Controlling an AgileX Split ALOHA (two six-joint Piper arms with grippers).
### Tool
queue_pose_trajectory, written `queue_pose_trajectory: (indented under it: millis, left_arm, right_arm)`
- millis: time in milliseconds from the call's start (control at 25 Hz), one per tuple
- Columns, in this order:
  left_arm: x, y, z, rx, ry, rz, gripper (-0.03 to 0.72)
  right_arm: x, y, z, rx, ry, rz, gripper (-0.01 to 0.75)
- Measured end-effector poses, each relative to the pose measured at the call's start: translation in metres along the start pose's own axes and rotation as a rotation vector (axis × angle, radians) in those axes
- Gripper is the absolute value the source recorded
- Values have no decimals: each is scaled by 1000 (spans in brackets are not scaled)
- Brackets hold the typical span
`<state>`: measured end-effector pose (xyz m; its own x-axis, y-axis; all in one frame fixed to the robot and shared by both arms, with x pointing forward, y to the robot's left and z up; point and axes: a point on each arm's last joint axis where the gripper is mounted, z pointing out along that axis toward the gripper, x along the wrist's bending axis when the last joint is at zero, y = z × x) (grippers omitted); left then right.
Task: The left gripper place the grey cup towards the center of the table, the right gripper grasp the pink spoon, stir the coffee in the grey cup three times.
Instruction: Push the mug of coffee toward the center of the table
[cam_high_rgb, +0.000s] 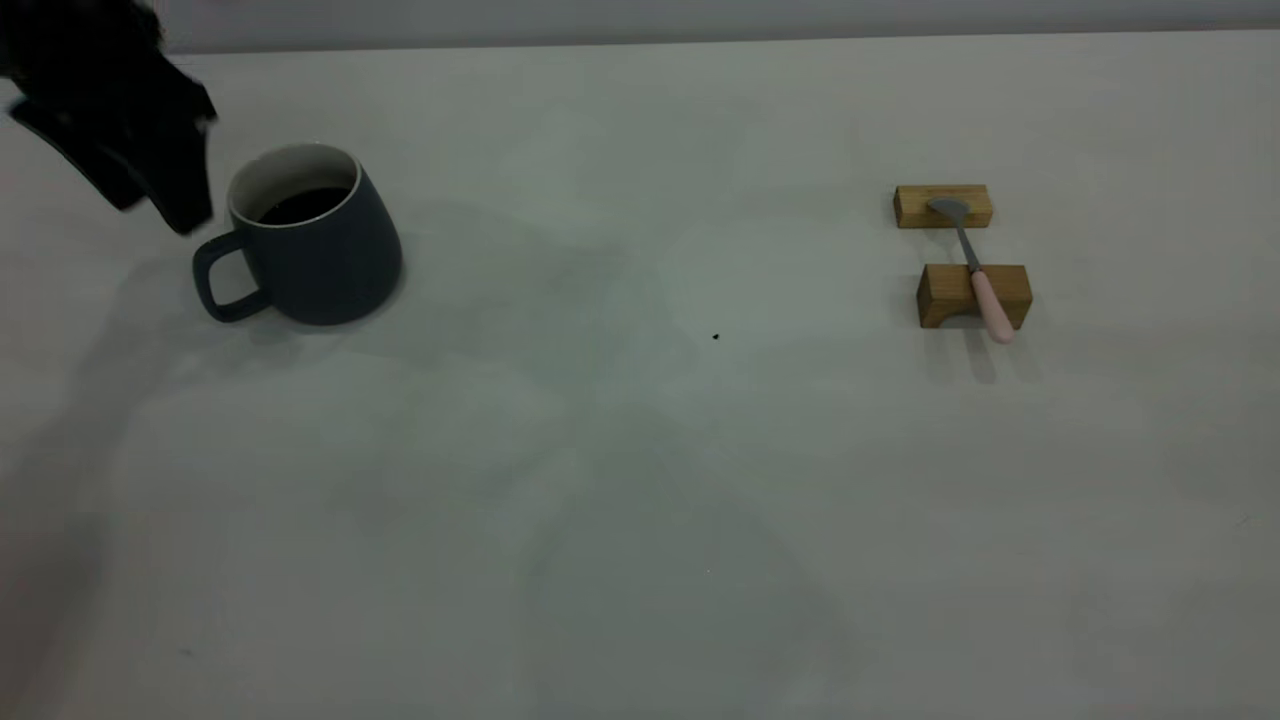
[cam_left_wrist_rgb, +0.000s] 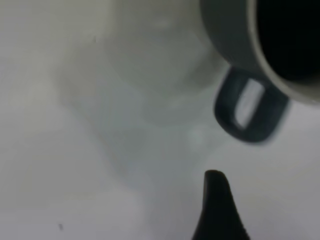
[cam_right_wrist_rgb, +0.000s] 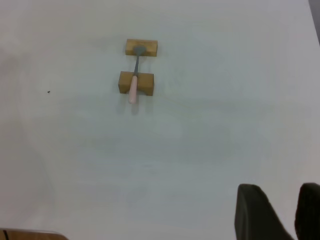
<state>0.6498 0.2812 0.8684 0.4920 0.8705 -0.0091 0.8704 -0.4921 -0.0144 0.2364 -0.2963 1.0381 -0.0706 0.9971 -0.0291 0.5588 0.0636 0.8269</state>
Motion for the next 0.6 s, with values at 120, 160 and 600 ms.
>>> queue_pose_trajectory:
  millis: [120, 160, 600]
  left_arm:
    - [-5, 12, 12, -2, 3, 79, 567]
    - [-7, 15, 14, -6, 6, 96, 567]
    - [0, 25, 38, -54, 116, 222, 567]
  right_arm:
    - [0, 0, 0, 0, 0, 0, 239]
    - [0, 0, 0, 0, 0, 0, 239]
    - [0, 0, 0, 0, 0, 0, 239]
